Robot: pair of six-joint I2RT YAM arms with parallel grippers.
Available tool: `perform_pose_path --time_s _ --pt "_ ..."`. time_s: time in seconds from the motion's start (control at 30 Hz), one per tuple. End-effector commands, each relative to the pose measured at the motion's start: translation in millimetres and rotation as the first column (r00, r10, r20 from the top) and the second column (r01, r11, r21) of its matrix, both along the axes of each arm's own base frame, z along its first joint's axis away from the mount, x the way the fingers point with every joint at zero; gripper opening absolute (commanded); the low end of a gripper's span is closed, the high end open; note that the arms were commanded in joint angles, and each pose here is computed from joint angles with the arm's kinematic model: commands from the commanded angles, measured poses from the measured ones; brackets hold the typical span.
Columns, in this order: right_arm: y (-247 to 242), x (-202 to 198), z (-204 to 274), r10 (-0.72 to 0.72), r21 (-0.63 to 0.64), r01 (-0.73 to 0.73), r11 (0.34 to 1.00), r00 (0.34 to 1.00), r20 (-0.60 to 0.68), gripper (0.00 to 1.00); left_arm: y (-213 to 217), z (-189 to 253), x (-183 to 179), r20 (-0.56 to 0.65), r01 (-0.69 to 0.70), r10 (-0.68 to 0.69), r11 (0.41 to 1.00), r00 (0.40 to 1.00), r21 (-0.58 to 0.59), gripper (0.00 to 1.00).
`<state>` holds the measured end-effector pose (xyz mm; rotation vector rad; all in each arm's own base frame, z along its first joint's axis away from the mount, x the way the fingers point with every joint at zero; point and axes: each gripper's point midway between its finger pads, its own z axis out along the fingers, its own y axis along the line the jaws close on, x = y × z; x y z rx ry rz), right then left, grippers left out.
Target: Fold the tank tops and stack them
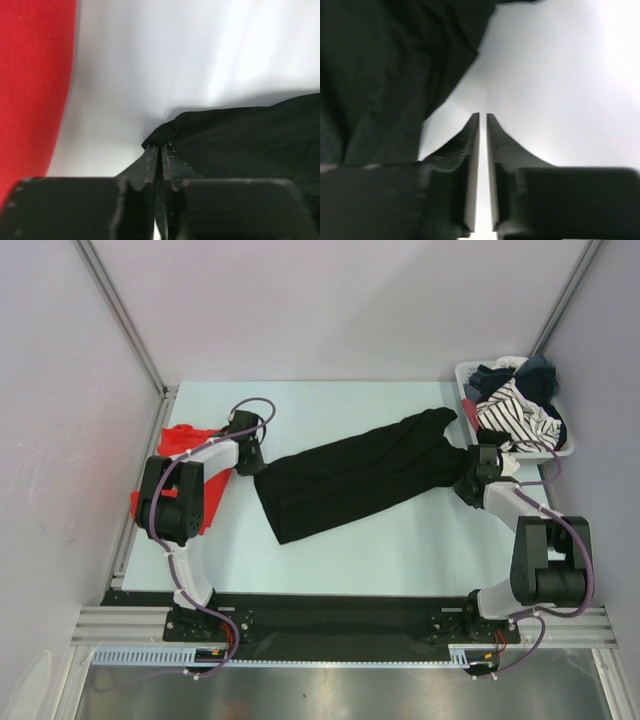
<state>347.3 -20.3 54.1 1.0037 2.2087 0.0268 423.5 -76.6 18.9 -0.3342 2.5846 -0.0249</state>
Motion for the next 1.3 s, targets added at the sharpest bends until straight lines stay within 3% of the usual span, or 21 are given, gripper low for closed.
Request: perform_pose_path --time_s 0.0,0.17,0.27,0.67,0.8,0.87,1.17,1.27 --pt "-5 -1 -9 -0.068 -0.004 0.068 0.998 0.996 -0.051 0.12 6 5 4 0.015 -0.002 0.002 1.0 1.0 0.023 0.04" --pt "-7 10 -31 -0.105 0.002 0.106 0.994 0.987 -0.12 0.02 3 6 -5 0.029 -0.007 0.007 1.0 1.0 -0.01 0.0" --pt "-7 29 -35 -0.117 0.005 0.119 0.993 0.984 -0.135 0.02 2 4 -19 0.033 -0.011 0.012 0.999 0.999 -0.031 0.0" --pt "4 109 -57 -0.082 0.039 0.09 0.995 0.981 -0.176 0.06 -17 -7 -132 0.024 0.06 -0.057 0.986 0.998 -0.152 0.0" --pt "47 146 -49 0.031 0.095 -0.021 0.995 0.994 -0.109 0.06 -39 2 -162 0.04 0.129 -0.123 0.969 0.992 -0.211 0.0" --pt "67 151 -57 0.069 0.1 -0.055 0.993 0.988 -0.14 0.06 -51 10 -172 0.061 0.15 -0.14 0.961 0.988 -0.231 0.0" --pt "126 214 -43 0.152 0.154 -0.144 0.978 0.987 -0.044 0.08 -119 -14 -256 0.0 0.275 -0.293 0.895 0.956 -0.352 0.0" --pt "147 232 -60 0.207 0.162 -0.197 0.967 0.977 -0.053 0.1 -136 -23 -288 -0.024 0.326 -0.361 0.866 0.932 -0.381 0.0"
